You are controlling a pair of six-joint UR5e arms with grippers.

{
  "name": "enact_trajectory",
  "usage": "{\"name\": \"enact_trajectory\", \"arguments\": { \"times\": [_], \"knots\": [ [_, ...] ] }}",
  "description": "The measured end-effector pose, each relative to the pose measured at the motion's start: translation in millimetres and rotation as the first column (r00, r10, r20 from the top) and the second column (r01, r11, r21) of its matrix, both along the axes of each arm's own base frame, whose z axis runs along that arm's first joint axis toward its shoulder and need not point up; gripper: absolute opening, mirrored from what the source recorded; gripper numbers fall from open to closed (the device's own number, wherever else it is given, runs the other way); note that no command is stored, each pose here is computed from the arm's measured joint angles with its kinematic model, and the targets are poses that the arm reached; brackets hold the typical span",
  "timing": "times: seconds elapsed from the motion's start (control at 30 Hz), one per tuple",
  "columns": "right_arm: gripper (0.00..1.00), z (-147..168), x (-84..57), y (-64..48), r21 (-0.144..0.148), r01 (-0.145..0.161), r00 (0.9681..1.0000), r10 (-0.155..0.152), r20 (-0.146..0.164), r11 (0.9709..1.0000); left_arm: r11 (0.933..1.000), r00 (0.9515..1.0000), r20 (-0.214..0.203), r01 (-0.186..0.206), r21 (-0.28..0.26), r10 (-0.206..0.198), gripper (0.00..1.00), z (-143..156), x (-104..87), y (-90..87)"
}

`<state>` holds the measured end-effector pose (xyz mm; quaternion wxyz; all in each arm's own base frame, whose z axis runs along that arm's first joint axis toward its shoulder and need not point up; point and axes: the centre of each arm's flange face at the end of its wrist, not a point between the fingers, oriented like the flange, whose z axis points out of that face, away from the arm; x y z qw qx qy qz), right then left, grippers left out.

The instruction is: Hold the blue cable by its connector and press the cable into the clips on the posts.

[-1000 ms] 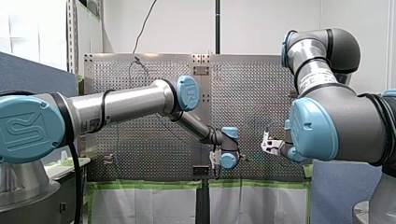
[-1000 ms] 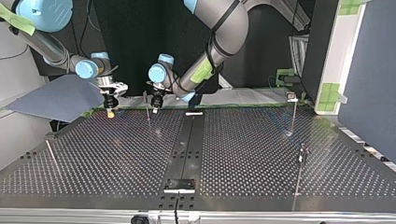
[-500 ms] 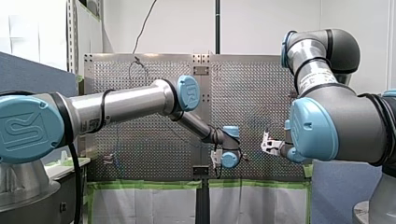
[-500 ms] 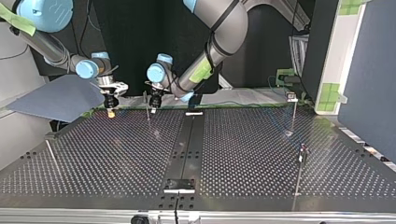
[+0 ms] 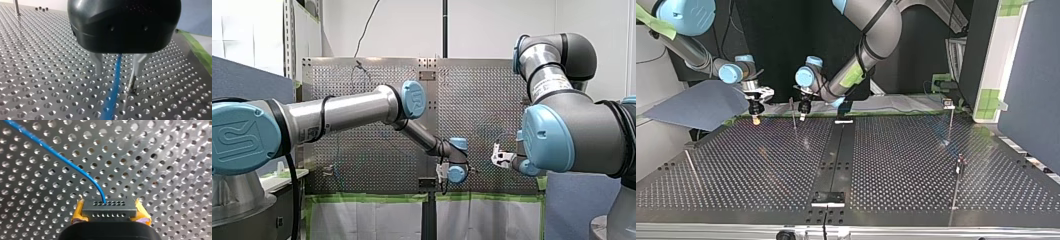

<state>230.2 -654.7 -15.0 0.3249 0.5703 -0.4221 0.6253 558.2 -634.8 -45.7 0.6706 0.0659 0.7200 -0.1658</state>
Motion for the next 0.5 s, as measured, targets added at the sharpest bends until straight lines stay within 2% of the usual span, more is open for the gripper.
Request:
{"name": "enact_trajectory", "arguments": {
  "times": [0.17, 0.23, 0.27, 0.5],
  "knots": [
    [0.00, -3.7, -0.5, 0.8, 0.004, 0.001, 1.0000, -0.001, -0.003, 1.0000, 0.9999, 0.9999, -0.012, 0.009, -0.005, -0.009, 0.82, -3.5, -0.7, 2.0],
    [0.00, -3.9, -0.7, 0.8, 0.004, 0.002, 1.0000, -0.002, -0.003, 1.0000, 0.9999, 0.9998, -0.015, 0.015, -0.006, -0.015, 0.82, -4.4, -1.8, 1.7],
    [0.00, -4.0, -0.7, 0.8, 0.004, 0.002, 1.0000, -0.002, -0.004, 1.0000, 0.9998, 0.9997, -0.017, 0.016, -0.007, -0.016, 0.86, -4.8, -2.2, 1.7],
    [0.00, -4.2, -0.6, 0.9, 0.004, 0.004, 1.0000, -0.004, -0.005, 1.0000, 0.9999, 0.9992, -0.038, 0.010, 0.006, -0.010, 0.86, -8.9, -5.8, 4.9]
  ]
}}
